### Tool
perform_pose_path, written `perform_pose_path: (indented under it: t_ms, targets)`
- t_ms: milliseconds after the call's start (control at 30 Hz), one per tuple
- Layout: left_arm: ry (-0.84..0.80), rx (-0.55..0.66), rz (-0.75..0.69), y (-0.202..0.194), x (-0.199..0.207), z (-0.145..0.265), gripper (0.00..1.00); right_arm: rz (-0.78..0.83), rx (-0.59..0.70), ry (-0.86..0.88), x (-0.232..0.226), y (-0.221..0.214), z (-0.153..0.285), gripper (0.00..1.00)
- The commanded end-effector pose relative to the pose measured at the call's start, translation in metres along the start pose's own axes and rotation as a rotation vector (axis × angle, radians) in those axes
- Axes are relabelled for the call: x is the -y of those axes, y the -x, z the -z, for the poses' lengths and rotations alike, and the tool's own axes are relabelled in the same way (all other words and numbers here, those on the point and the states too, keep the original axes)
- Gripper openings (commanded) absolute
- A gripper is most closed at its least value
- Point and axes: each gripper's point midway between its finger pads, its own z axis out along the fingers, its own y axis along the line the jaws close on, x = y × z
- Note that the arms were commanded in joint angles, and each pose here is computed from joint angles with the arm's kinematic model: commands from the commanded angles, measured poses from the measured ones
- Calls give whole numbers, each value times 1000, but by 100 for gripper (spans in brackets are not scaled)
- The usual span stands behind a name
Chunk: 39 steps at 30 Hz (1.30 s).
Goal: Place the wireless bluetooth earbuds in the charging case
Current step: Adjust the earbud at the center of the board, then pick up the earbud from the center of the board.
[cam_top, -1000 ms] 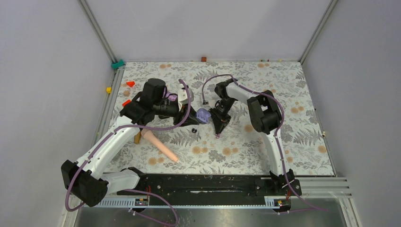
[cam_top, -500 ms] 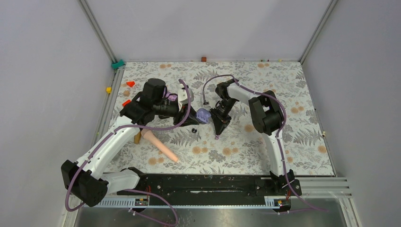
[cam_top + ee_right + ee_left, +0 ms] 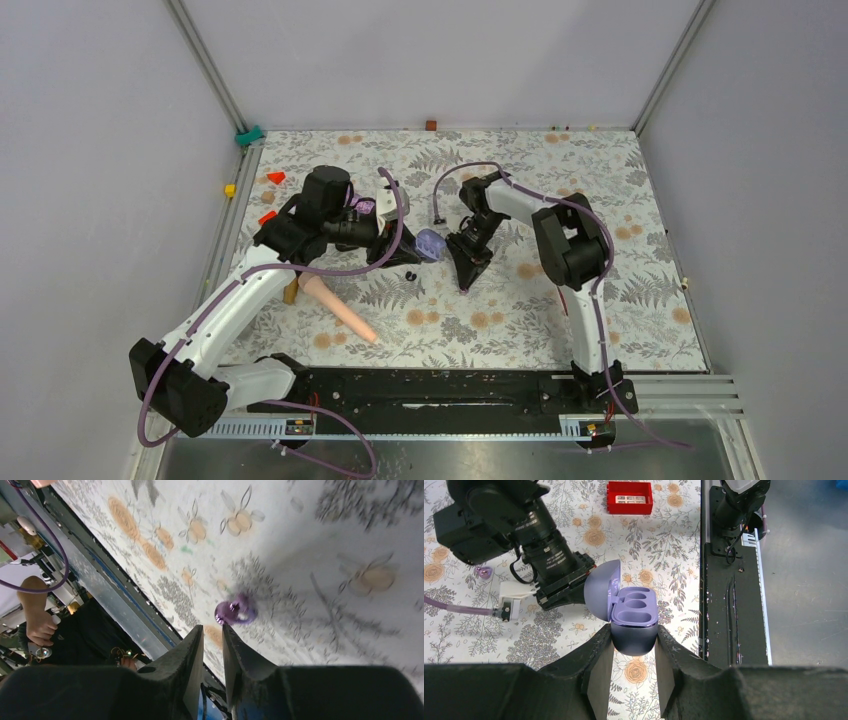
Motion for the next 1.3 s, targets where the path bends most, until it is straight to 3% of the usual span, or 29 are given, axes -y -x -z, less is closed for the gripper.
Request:
perform_pose_path:
  t_ms: [0,700,1267]
  targets:
    - [19,46,-91,27,1,8,2,11,122,-50,-15,-3,29,29]
    - [31,40,-92,28,-1,10,2,-405,398,-202,40,0,9,32]
    - [43,24,-82,24,-6,8,2,-476,438,-118,29,-6,-11,31]
